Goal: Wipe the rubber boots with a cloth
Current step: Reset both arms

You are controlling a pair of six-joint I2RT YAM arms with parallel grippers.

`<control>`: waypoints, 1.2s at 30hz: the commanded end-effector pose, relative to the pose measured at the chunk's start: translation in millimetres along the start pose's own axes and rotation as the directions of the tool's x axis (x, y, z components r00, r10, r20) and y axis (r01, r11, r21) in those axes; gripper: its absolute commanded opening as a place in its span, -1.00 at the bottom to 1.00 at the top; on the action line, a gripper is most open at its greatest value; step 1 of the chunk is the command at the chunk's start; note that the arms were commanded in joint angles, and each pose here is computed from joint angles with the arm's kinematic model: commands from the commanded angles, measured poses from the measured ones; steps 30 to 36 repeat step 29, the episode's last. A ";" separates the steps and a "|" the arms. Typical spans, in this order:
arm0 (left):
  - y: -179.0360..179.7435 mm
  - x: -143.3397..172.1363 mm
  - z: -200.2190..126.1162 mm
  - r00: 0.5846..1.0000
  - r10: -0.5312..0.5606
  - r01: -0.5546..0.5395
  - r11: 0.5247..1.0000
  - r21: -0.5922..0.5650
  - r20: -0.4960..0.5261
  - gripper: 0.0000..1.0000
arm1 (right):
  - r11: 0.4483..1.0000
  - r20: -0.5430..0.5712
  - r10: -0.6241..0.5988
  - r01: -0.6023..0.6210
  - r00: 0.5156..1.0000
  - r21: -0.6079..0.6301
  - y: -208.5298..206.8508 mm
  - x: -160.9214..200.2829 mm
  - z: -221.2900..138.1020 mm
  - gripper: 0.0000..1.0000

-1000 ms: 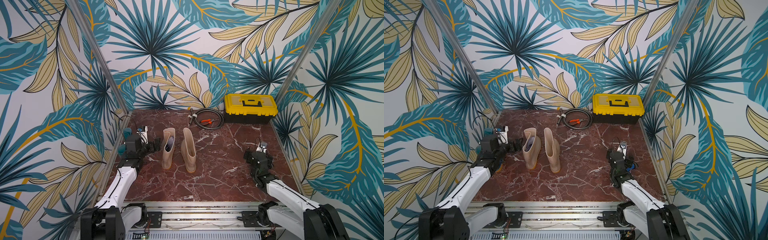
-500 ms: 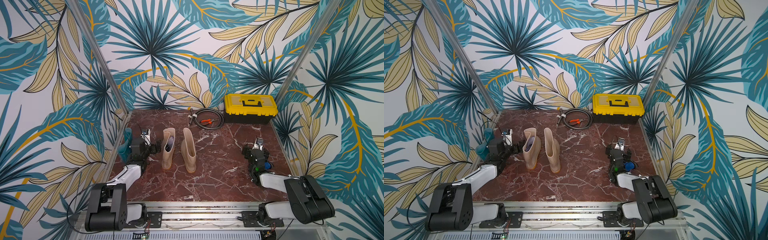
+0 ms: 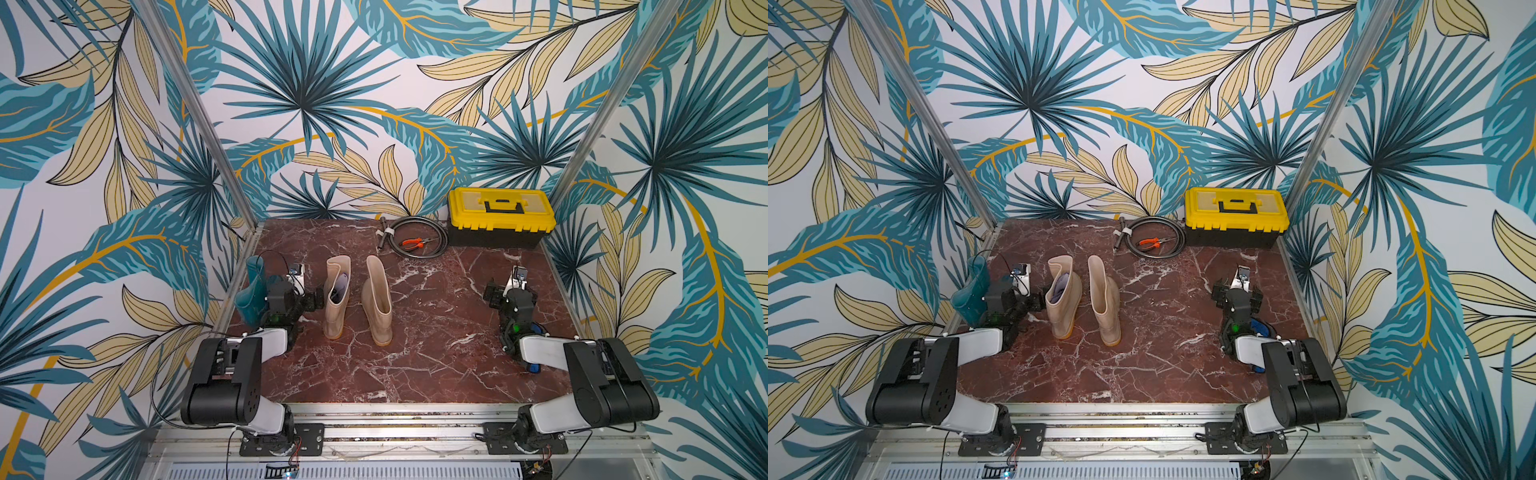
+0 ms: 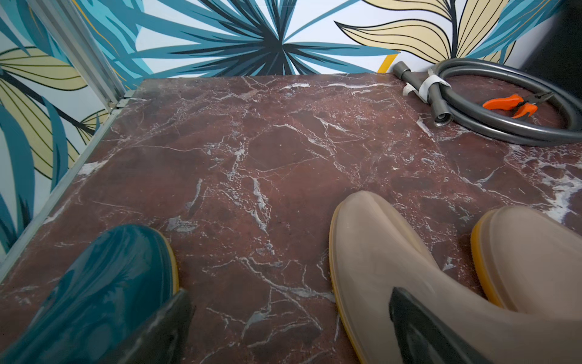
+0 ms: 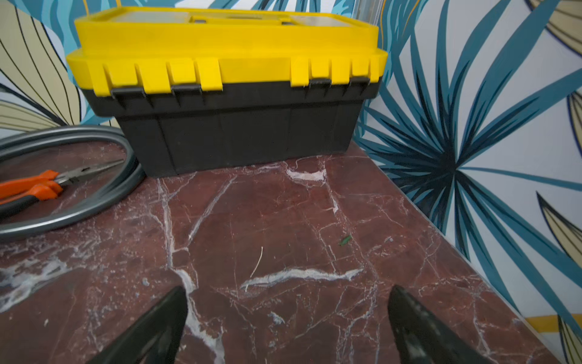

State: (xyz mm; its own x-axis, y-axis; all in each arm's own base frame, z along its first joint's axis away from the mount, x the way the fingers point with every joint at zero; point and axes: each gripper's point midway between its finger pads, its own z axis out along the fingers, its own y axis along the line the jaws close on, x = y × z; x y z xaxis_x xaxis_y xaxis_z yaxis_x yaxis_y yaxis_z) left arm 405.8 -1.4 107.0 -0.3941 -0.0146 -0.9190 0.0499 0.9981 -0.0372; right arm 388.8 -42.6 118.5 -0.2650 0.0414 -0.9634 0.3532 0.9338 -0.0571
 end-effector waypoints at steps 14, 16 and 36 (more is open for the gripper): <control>16.0 -5.5 -4.7 0.994 -0.025 0.033 0.996 -0.078 0.102 0.99 | 1.000 -0.008 0.018 -0.018 1.000 -0.019 0.2 2.9 0.0 0.99; 15.9 -5.1 -4.6 0.995 -0.024 0.032 0.996 -0.078 0.101 0.99 | 1.000 -0.009 0.018 -0.018 1.000 -0.019 0.4 3.2 0.1 0.99; 16.1 -5.2 -4.6 0.995 -0.025 0.033 0.996 -0.079 0.101 0.99 | 1.000 -0.011 0.016 -0.016 1.000 -0.021 0.7 3.6 0.2 0.99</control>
